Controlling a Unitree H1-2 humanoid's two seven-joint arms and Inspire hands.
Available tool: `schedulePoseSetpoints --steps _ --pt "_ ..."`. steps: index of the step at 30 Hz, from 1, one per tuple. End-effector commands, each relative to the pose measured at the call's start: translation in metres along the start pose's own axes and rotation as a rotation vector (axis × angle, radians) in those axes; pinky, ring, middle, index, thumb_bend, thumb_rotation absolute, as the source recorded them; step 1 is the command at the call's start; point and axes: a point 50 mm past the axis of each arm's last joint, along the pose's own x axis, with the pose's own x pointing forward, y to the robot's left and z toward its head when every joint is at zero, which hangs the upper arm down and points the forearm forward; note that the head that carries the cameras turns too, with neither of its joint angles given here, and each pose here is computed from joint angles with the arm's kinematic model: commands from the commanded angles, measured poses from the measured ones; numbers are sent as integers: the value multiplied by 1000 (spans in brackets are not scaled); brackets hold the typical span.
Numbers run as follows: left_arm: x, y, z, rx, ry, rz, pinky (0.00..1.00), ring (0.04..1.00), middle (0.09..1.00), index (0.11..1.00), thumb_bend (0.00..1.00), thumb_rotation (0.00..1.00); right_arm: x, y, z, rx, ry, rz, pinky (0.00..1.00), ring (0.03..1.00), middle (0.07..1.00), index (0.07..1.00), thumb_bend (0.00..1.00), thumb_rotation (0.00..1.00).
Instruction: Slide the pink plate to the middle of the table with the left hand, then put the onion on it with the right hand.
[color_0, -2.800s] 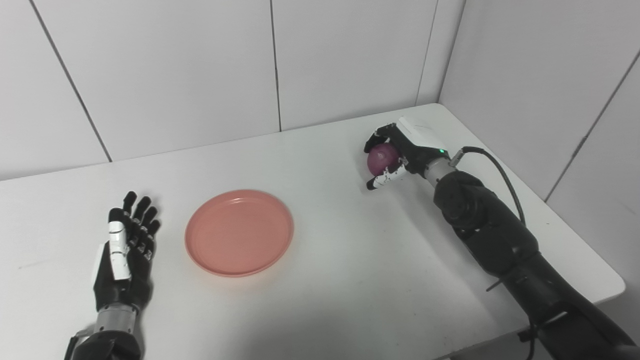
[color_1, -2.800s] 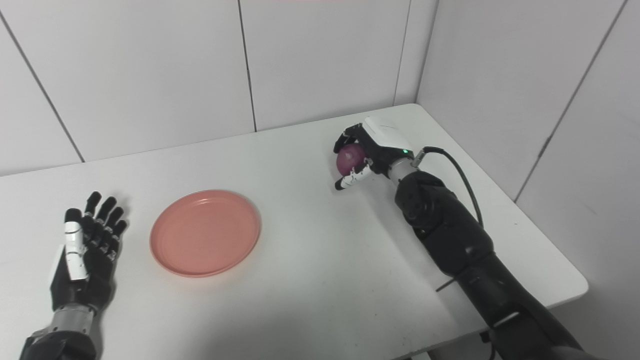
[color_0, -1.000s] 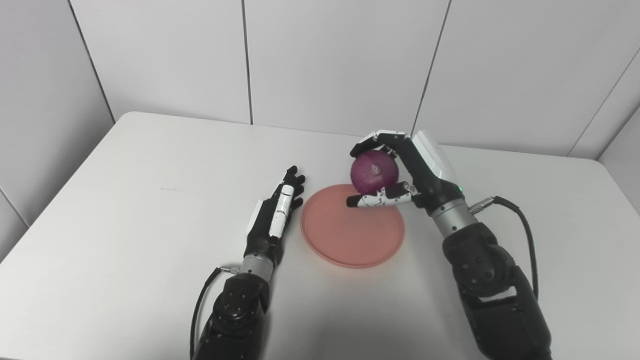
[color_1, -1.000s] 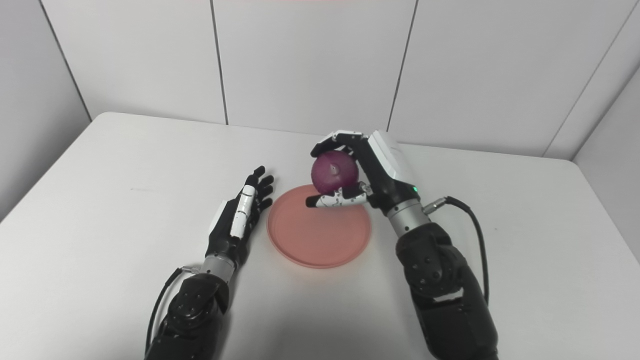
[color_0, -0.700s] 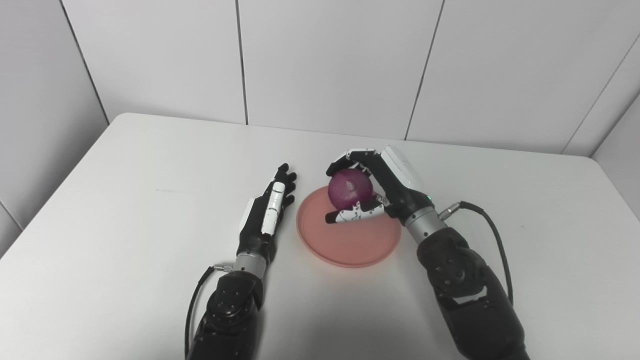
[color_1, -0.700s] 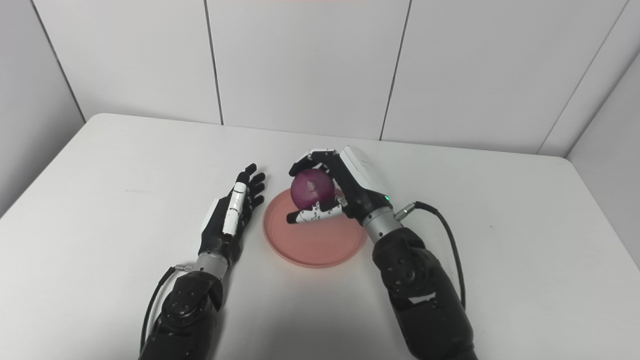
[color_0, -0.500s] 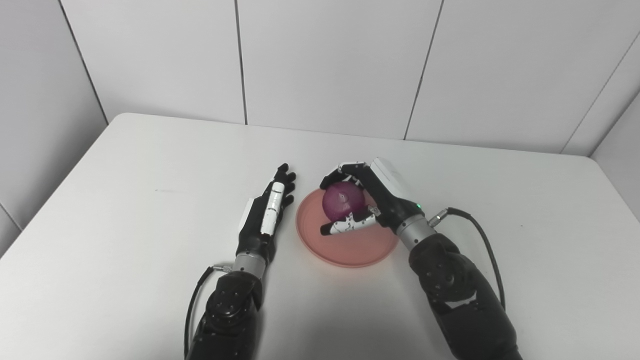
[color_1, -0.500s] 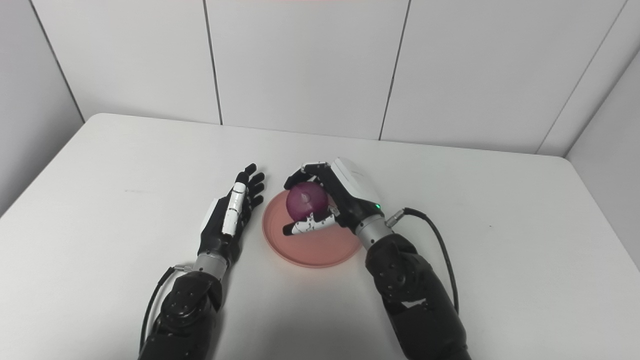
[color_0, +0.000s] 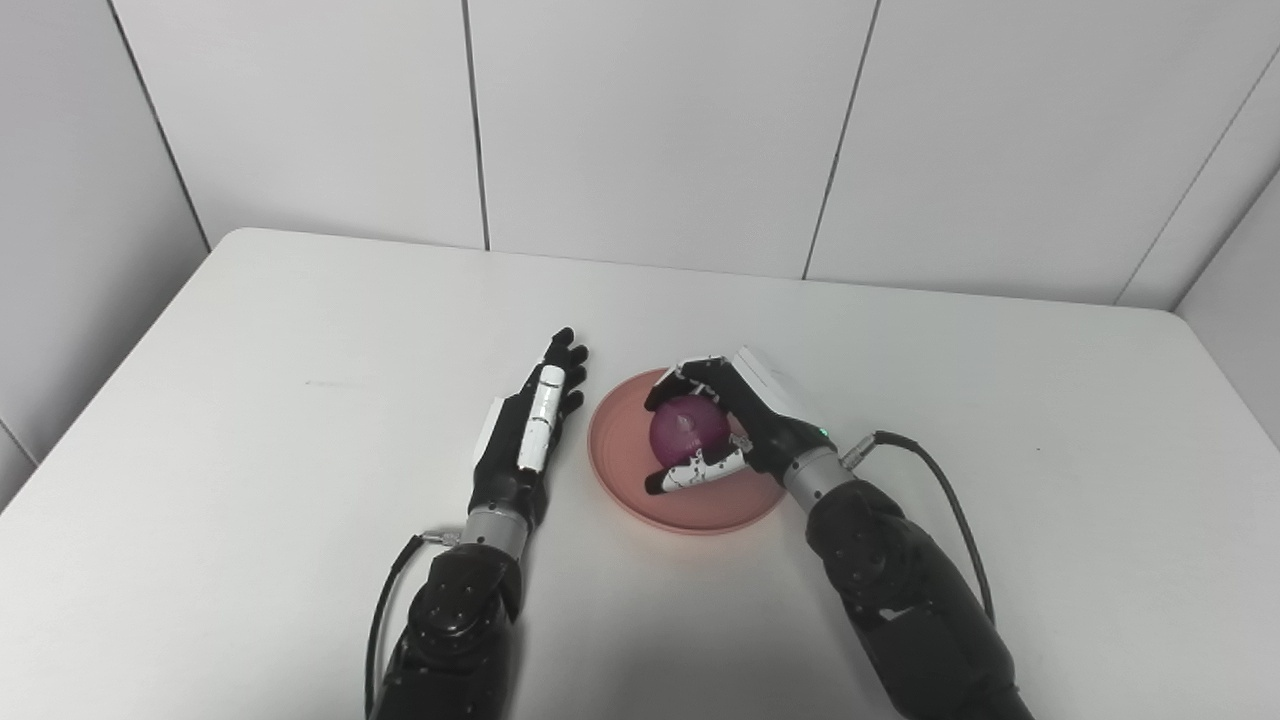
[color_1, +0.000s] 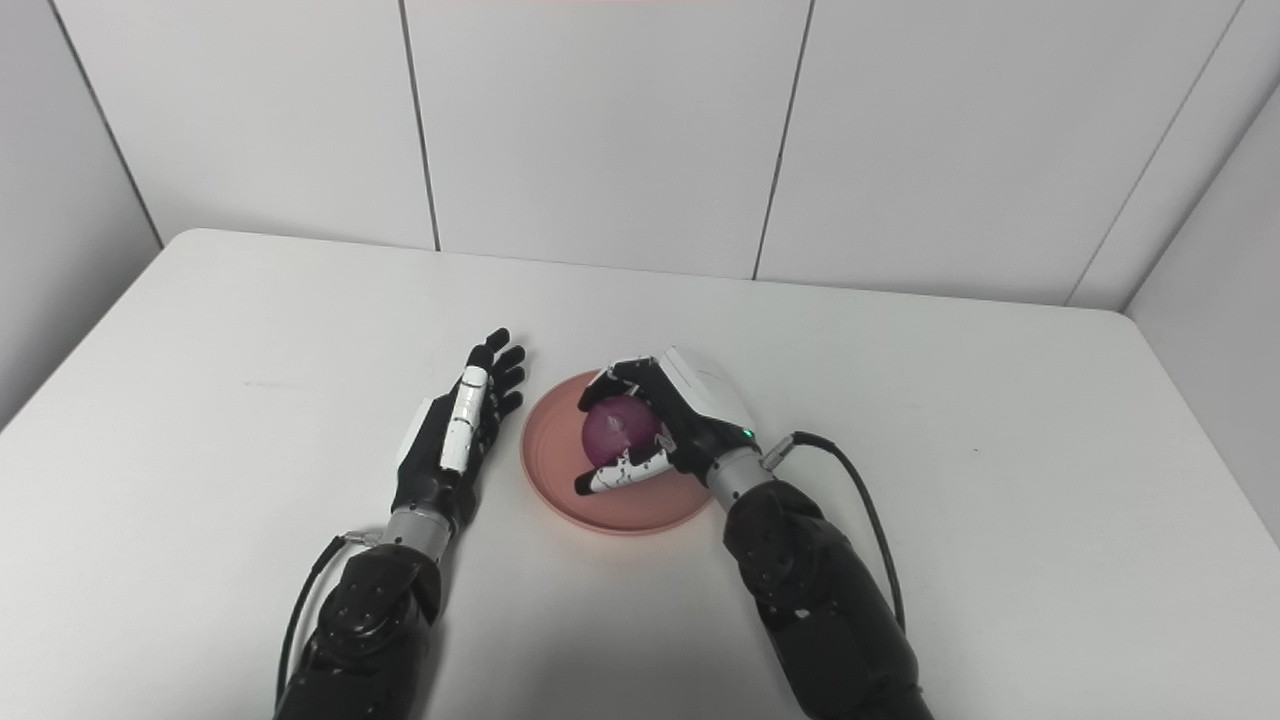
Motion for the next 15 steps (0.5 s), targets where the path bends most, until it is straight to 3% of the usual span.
schedulePoseSetpoints --steps 1,9,11,12,15 --pt "10 -6 22 8 -91 -25 935 939 929 922 603 1000 10 -17 8 -27 -32 -41 316 380 475 542 512 0" --pt "10 -8 23 -17 -91 -29 935 940 930 927 595 1000 8 -20 4 2 -35 -46 411 414 483 545 514 0" --pt "10 -8 24 -22 -90 -30 940 943 933 930 593 1000 6 -22 5 7 -51 -43 455 512 480 520 523 3" --pt "10 -9 24 -24 -90 -31 941 944 933 931 592 1000 6 -23 5 7 -60 -41 492 556 558 508 520 74" --pt "10 -9 24 -19 -89 -28 939 941 931 931 592 1000 4 -25 7 -6 -89 -37 553 623 655 498 518 148"
